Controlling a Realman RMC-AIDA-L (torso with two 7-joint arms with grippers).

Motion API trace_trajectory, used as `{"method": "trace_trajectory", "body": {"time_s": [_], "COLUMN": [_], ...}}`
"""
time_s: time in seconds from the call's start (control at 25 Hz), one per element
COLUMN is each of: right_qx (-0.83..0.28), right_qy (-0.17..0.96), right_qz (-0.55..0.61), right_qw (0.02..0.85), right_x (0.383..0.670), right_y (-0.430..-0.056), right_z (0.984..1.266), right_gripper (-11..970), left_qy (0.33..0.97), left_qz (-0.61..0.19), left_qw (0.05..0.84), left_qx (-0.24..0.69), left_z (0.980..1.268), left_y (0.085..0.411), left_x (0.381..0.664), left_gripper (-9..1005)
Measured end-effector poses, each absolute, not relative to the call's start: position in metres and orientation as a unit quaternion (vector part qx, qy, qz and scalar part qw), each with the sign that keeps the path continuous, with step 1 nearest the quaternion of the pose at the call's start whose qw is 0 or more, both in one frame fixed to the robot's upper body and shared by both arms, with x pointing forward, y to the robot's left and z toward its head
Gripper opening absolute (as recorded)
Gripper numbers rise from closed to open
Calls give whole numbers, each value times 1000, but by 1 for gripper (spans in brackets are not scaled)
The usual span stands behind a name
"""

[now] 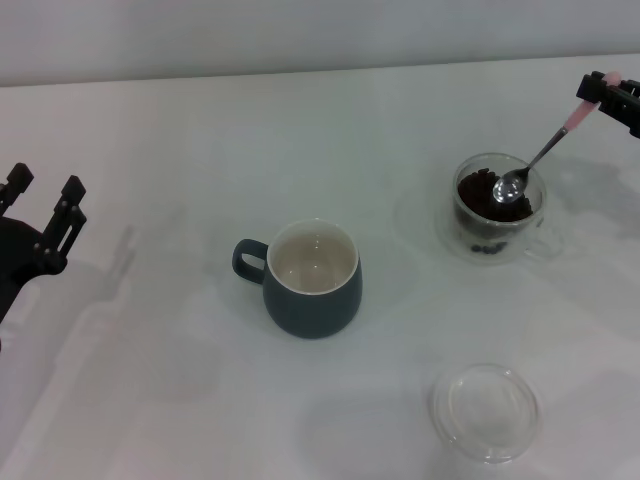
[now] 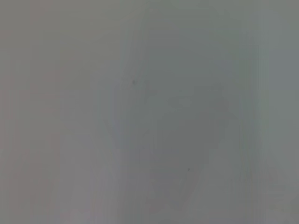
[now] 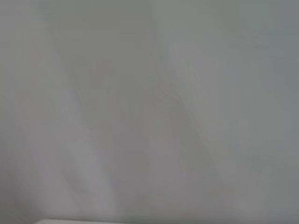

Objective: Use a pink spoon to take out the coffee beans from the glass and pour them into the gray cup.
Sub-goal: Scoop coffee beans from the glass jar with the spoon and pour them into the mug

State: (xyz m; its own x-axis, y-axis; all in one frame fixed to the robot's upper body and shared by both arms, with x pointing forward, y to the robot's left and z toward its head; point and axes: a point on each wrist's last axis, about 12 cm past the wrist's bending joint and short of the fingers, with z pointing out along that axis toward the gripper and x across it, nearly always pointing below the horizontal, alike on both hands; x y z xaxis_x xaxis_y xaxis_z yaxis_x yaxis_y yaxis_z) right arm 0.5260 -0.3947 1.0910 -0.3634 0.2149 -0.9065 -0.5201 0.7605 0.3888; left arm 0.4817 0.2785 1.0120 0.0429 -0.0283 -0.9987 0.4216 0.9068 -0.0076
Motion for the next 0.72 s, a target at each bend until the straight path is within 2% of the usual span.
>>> {"method": "trace_trajectory", "body": {"time_s": [0.72], "right_qx": [-83], "right_qy": [769], "right_qz": [322], "right_qw": [546], "right_x": [525], "right_y": [-394], "right_z": [1082], "right_gripper": [156], "left_qy": [671], "left_qz": [-160], "left_qw": [709], "left_qx": [148], "left_z": [1014], "left_y": [278], "left_x": [485], "left_gripper": [592]}}
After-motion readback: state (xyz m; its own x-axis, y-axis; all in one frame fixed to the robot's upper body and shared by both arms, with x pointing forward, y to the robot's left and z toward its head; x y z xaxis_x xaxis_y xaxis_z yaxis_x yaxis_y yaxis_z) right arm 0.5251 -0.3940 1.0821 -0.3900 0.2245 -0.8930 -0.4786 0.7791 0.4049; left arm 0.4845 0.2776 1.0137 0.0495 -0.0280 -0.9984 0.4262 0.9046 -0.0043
